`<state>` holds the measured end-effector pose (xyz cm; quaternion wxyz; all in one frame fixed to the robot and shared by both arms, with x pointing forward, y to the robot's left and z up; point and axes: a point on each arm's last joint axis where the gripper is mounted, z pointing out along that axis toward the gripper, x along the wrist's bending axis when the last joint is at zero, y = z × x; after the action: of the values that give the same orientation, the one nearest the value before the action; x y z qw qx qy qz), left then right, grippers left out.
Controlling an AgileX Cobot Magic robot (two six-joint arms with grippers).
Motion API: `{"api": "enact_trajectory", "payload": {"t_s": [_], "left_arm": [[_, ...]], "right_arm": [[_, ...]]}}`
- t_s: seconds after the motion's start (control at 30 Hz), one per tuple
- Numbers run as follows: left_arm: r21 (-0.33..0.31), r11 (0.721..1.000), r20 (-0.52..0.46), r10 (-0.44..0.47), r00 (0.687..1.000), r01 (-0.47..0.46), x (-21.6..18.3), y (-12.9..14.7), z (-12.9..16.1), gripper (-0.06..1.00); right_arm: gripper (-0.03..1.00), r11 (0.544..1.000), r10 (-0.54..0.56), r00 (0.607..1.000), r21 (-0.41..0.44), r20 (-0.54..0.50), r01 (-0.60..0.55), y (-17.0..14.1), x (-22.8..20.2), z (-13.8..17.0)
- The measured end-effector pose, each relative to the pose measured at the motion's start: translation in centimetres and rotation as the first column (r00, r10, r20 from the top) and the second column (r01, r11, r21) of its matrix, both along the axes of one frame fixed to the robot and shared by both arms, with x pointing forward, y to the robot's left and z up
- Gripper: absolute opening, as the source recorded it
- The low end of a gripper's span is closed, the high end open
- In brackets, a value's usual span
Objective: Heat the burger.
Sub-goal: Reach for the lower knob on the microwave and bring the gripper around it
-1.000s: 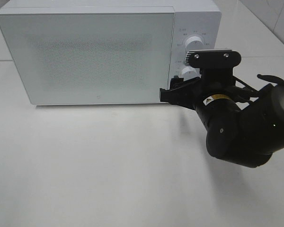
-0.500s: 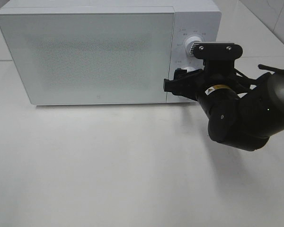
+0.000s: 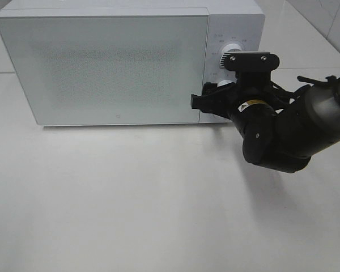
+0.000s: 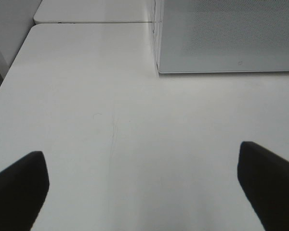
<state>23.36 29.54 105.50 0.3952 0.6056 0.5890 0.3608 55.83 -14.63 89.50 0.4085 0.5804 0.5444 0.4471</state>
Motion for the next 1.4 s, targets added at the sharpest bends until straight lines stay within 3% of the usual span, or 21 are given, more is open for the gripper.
{"api": "enact_trajectory", "payload": {"t_s": [0.4, 0.63, 0.7, 1.4], "left_arm": [[0.0, 1.0, 0.0, 0.0, 1.0, 0.0, 0.0, 0.0, 0.0, 0.99], [0.0, 1.0, 0.0, 0.0, 1.0, 0.0, 0.0, 0.0, 0.0, 0.99], [0.0, 1.0, 0.0, 0.0, 1.0, 0.0, 0.0, 0.0, 0.0, 0.99], [0.0, 1.0, 0.0, 0.0, 1.0, 0.0, 0.0, 0.0, 0.0, 0.99]], "right_arm": [[0.73, 1.0, -0.006, 1.0, 0.002, 0.0, 0.006, -0.21, 0.11, -0.03], [0.57, 1.0, -0.009, 1.0, 0.003, -0.001, 0.009, -0.23, 0.11, -0.04], [0.44, 1.0, 0.004, 1.0, -0.002, 0.002, -0.004, -0.13, 0.11, -0.01], [0.43, 0.999, 0.004, 1.0, 0.044, 0.005, -0.005, -0.04, 0.08, 0.0]]}}
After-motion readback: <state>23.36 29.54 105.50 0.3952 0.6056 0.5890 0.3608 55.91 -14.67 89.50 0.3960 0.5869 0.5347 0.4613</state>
